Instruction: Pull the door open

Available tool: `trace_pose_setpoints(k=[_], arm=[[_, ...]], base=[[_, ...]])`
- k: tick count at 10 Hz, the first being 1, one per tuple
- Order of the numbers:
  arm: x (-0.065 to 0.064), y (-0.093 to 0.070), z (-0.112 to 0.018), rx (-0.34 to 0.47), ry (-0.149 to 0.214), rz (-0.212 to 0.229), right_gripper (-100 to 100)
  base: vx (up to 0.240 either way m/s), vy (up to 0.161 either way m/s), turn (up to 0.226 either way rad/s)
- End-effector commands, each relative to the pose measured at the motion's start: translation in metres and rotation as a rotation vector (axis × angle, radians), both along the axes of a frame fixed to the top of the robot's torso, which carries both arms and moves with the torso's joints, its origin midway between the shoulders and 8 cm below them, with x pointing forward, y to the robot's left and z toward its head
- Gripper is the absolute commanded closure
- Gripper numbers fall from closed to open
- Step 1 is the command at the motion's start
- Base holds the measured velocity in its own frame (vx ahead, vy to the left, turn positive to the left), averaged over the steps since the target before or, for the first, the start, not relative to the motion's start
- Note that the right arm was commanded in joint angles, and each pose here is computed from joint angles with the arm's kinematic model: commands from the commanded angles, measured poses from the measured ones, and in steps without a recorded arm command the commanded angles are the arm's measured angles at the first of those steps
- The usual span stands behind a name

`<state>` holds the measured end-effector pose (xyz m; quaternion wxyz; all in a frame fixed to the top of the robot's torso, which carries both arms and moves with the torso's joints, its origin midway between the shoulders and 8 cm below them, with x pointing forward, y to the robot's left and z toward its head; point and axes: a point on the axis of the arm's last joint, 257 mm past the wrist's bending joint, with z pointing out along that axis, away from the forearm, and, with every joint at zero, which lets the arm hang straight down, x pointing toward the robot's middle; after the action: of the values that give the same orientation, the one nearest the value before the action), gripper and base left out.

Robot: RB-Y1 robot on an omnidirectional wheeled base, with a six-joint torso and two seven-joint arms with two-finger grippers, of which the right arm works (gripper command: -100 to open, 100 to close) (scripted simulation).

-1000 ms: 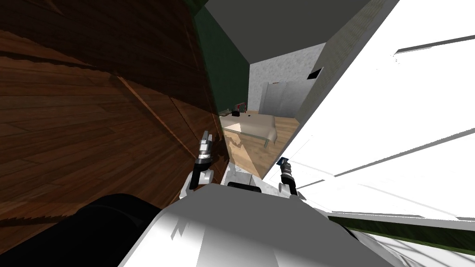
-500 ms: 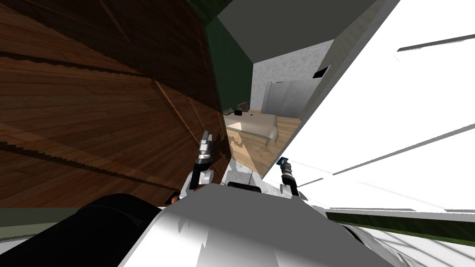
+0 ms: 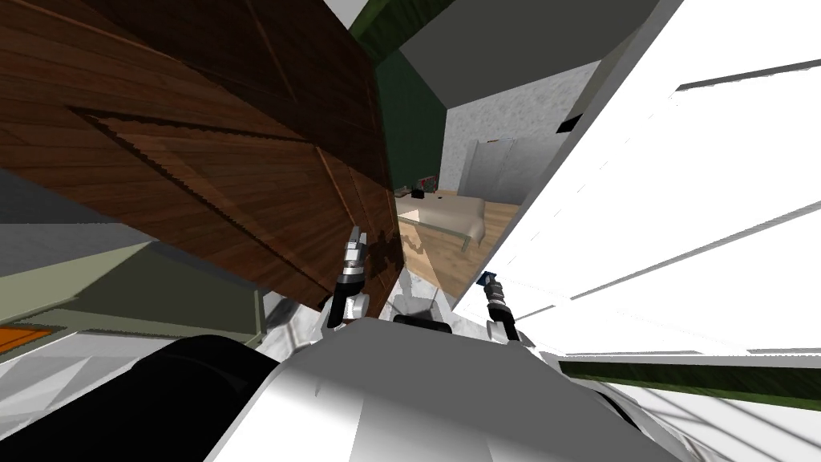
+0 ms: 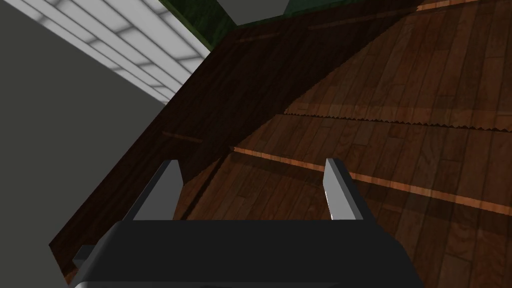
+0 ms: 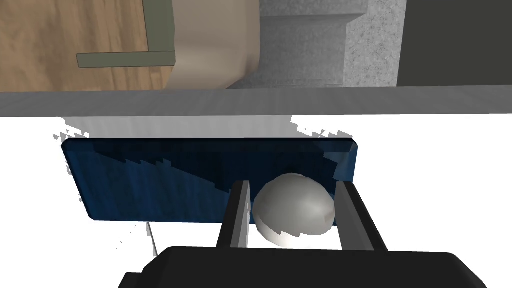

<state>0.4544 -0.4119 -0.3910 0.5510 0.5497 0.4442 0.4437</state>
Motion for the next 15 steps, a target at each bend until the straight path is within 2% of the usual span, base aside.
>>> trace_pose_setpoints(k=[1, 9, 10, 11, 15], arm=[[0.000, 0.000, 0.000, 0.000, 0.000, 0.000, 100], [-0.004, 0.020, 0.000, 0.002, 0.001, 0.118, 100], [-0.004, 0.022, 0.000, 0.002, 0.001, 0.129, 100], [-0.003, 0.022, -0.001, 0.001, 0.003, 0.121, 100], [-0.012, 0.032, -0.001, 0.001, 0.002, 0.197, 100]], base=[[-0.101, -0.005, 0.026], [-0.213, -0.037, 0.085], [-0.246, -0.060, 0.078], [-0.108, -0.013, 0.023], [-0.214, -0.055, 0.100]])
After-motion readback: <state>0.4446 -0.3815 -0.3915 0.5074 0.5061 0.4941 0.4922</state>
